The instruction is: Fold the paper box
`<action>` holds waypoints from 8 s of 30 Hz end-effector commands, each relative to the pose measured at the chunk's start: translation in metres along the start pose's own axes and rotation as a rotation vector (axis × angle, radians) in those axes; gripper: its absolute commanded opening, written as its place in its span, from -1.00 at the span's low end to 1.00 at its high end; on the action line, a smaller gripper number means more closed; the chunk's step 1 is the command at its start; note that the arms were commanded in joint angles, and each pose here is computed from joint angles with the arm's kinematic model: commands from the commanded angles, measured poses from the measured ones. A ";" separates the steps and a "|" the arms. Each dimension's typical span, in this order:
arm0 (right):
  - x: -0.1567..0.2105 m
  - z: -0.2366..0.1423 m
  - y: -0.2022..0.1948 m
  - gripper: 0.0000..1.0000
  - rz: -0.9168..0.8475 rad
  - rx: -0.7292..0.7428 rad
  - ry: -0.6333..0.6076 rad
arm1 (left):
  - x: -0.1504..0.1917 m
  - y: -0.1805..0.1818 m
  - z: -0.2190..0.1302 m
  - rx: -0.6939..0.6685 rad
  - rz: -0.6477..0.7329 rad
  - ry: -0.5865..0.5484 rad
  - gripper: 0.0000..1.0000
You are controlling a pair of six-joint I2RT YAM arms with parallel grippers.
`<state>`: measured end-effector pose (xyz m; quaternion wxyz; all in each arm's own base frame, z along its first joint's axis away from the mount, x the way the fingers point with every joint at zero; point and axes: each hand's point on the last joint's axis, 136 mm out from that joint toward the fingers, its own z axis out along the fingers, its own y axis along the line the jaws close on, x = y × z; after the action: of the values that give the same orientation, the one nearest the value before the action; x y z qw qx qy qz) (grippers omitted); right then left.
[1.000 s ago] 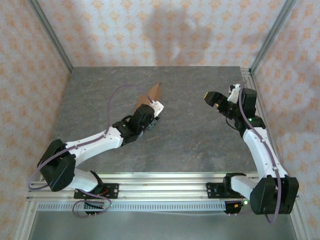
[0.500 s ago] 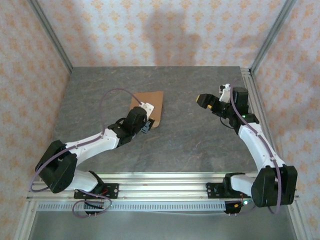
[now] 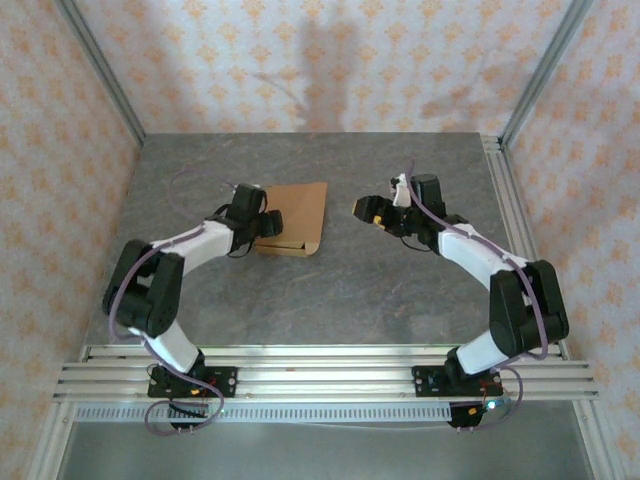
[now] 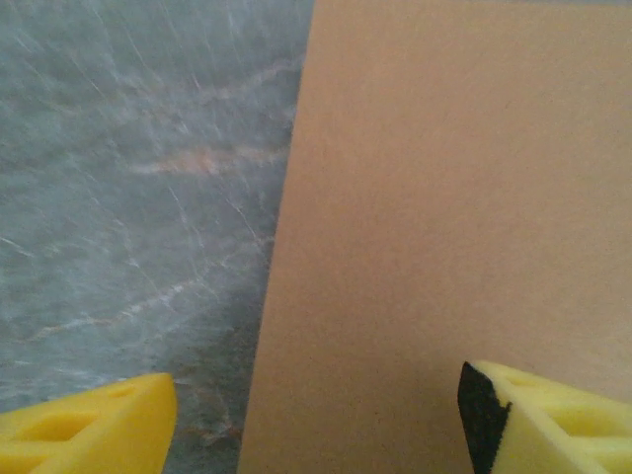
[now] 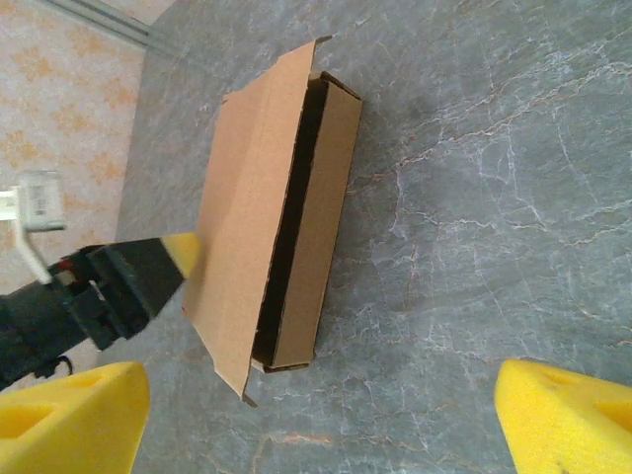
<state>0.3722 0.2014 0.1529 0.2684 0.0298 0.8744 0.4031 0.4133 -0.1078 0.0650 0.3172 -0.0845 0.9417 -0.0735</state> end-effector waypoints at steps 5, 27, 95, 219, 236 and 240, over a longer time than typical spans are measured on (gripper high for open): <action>-0.024 0.007 0.004 0.78 0.009 -0.009 -0.067 | 0.042 -0.009 0.029 0.023 0.066 0.270 0.19; -0.028 0.043 -0.018 0.70 0.244 -0.095 -0.084 | 0.059 -0.058 0.045 0.442 -0.021 0.443 -0.52; -0.045 0.115 -0.056 0.09 -0.501 0.344 0.314 | 0.032 0.038 -0.132 0.052 -0.447 -0.211 0.95; 0.006 -0.037 0.010 -0.27 0.126 -0.183 0.100 | 0.061 -0.083 -0.082 0.299 -0.159 -0.101 0.99; -0.047 -0.089 -0.001 -0.27 0.303 -0.147 -0.128 | -0.027 -0.122 -0.148 0.167 0.491 -0.535 1.00; -0.061 -0.102 0.003 -0.28 0.348 -0.173 -0.186 | -0.033 -0.123 -0.154 0.090 0.595 -0.629 0.93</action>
<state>0.3685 0.1230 0.2129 0.2482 0.1784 0.8127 0.4960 0.3512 -0.2179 0.2030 0.5466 0.1616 0.8191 -0.0651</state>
